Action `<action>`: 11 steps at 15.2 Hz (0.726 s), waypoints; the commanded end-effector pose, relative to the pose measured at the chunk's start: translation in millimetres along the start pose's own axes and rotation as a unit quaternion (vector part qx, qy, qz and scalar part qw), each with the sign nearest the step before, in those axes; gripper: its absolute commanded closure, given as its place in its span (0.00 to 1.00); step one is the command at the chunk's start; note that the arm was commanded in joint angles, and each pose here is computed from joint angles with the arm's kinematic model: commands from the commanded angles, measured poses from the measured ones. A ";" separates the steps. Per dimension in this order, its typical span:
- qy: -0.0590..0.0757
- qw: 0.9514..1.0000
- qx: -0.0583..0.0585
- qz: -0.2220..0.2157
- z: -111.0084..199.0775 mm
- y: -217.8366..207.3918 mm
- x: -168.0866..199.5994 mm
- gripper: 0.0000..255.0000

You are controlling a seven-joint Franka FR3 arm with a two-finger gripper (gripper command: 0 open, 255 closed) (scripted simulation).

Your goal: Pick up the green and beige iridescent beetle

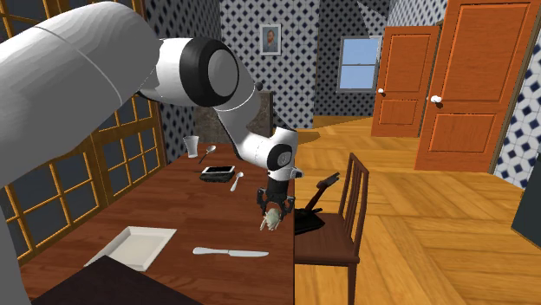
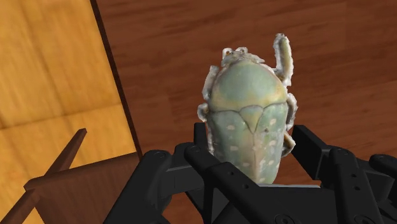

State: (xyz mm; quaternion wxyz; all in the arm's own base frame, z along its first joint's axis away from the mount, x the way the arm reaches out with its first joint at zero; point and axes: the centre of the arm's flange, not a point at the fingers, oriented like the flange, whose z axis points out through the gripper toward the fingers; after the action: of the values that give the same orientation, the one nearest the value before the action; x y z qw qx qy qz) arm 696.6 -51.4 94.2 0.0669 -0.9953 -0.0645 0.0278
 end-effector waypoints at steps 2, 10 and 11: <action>0.000 1.000 0.000 0.000 -5.2 -0.2 -0.2 1.00; 0.000 1.000 0.000 0.000 -47.0 -5.9 -2.2 1.00; 0.000 1.000 0.000 0.000 -52.2 -6.7 -2.4 1.00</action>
State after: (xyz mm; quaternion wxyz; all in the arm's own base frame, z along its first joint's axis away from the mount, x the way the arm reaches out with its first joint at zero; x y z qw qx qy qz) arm 696.9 -50.6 140.8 0.0667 -0.9953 -0.0643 0.0279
